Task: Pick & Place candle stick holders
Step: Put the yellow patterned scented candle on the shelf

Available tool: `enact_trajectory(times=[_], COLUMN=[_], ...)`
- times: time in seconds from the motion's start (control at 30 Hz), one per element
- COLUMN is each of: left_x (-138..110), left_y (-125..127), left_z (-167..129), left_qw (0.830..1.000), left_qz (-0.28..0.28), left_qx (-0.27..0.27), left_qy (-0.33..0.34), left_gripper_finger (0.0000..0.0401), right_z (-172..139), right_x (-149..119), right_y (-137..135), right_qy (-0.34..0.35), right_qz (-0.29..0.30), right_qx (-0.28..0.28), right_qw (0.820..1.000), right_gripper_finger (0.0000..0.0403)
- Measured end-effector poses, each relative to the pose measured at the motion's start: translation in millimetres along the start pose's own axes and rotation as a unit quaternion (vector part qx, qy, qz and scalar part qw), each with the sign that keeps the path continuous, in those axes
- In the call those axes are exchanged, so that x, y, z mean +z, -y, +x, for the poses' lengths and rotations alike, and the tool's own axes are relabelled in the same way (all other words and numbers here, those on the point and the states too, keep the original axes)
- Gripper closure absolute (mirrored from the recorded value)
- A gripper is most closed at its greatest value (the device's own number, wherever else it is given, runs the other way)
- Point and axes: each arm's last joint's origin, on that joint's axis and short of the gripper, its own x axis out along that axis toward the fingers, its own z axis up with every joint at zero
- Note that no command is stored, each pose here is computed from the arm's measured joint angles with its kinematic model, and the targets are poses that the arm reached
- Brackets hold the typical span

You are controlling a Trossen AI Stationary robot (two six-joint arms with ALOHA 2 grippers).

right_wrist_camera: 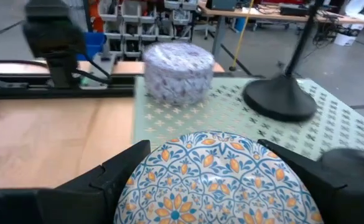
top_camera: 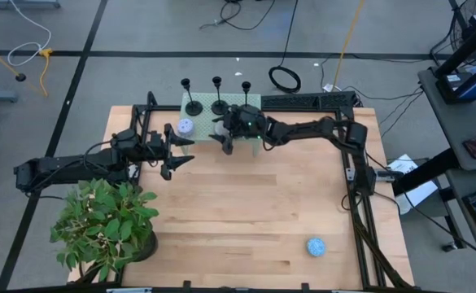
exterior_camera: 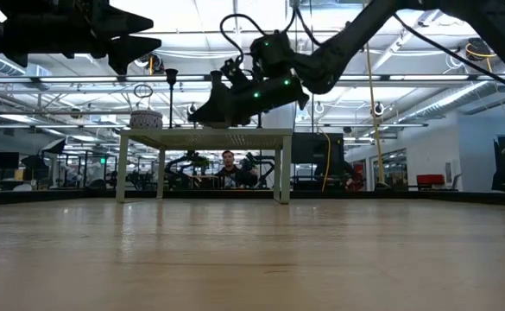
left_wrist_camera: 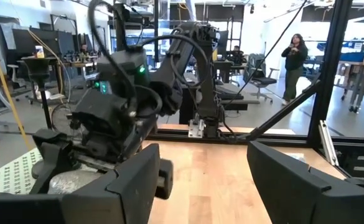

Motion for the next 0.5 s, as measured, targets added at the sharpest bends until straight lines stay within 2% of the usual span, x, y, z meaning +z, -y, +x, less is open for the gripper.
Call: enact_trajectory(times=[0.17, 0.33, 0.5], left_x=[0.0, 0.0, -0.1], left_y=[0.0, 0.0, 0.0], left_z=[0.0, 0.0, 0.0], left_qw=[1.000, 1.000, 1.000], left_qz=[0.001, 0.001, 0.002], left_qx=[0.000, 0.000, 0.000], left_qy=[0.000, 0.000, 0.000], left_gripper_finger=[0.0151, 0.0150, 0.0150], right_z=[1.5, 1.2, 0.7], right_x=[-4.1, -3.2, 0.2], right_y=[7.4, 9.3, 11.8], right_qy=[0.004, 0.010, 0.028], right_qz=[-0.003, -0.042, -0.052], right_qx=[-0.010, -0.012, -0.016], right_qw=[1.000, 0.999, 0.998], right_gripper_finger=[0.0125, 0.0124, 0.0124])
